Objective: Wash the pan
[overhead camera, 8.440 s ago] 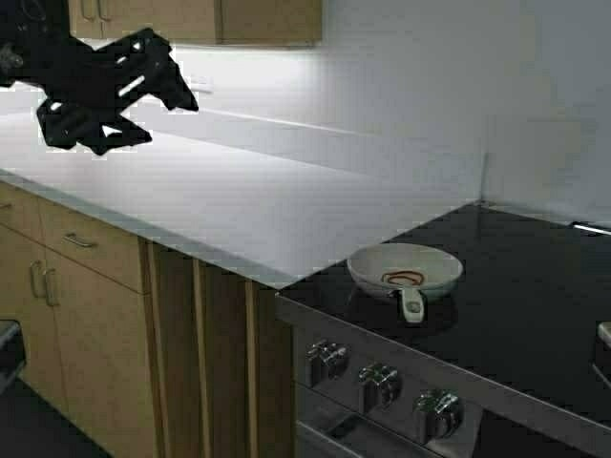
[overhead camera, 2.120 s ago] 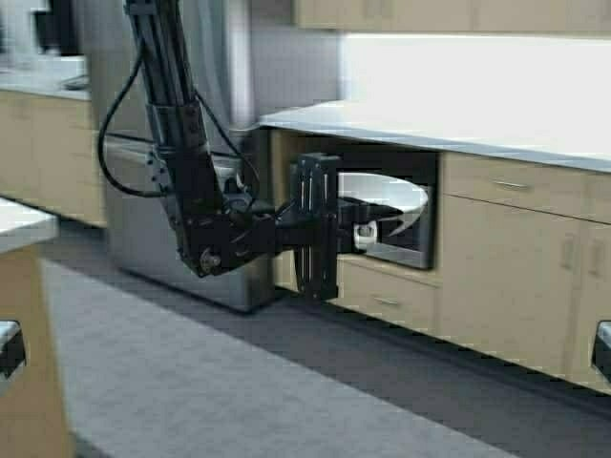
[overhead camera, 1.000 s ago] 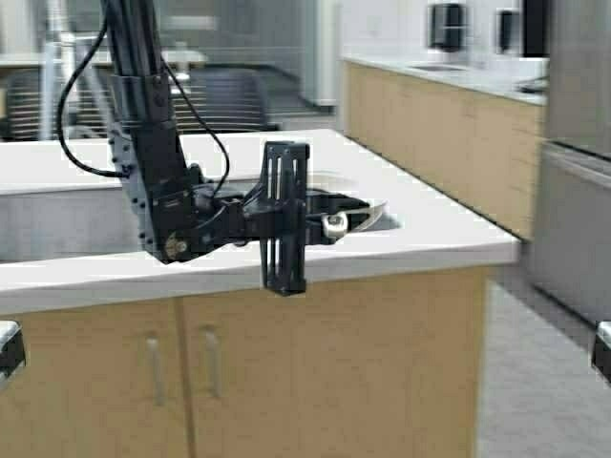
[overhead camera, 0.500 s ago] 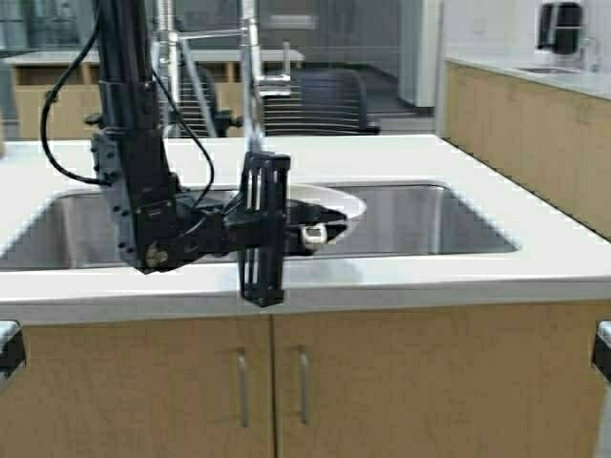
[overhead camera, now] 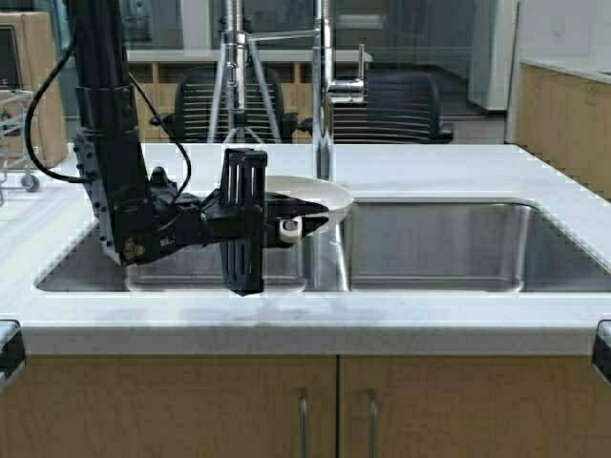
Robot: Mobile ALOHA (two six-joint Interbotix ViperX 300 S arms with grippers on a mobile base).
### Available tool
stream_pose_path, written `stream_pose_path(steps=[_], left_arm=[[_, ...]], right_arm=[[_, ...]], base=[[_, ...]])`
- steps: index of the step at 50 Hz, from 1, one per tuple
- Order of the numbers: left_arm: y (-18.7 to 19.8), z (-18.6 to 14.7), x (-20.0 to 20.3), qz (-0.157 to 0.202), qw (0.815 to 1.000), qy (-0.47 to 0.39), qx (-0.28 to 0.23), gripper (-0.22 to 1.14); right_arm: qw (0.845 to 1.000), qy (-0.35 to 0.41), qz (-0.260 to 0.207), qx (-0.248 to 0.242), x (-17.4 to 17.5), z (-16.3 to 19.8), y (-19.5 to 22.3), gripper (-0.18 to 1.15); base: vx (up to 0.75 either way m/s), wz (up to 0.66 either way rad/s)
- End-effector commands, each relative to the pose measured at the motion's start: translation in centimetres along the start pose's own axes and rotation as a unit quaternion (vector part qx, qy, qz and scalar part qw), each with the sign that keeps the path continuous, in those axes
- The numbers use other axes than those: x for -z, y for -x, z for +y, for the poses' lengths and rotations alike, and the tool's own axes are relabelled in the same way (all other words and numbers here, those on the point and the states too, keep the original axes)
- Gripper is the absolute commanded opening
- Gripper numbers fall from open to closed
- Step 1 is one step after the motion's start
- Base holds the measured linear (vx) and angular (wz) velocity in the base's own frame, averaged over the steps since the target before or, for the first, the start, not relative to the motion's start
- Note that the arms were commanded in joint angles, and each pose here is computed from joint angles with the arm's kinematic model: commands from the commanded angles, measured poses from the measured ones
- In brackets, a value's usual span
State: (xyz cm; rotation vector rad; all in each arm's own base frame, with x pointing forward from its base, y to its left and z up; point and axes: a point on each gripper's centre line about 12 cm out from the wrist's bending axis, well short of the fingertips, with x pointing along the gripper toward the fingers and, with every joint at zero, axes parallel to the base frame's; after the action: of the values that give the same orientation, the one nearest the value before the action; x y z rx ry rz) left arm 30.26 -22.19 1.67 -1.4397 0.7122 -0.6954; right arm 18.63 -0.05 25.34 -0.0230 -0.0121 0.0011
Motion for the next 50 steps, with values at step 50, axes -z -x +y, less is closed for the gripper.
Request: stream_pose_path(steps=[50], left_arm=[[-1.0,-2.6,1.9,0.087,0.996,0.024,0.021,0.02]], right_arm=[[0.998,-0.003,0.061,0.0,0.6,0.0,-2.9,0.06]], base=[[0.15,0.14]])
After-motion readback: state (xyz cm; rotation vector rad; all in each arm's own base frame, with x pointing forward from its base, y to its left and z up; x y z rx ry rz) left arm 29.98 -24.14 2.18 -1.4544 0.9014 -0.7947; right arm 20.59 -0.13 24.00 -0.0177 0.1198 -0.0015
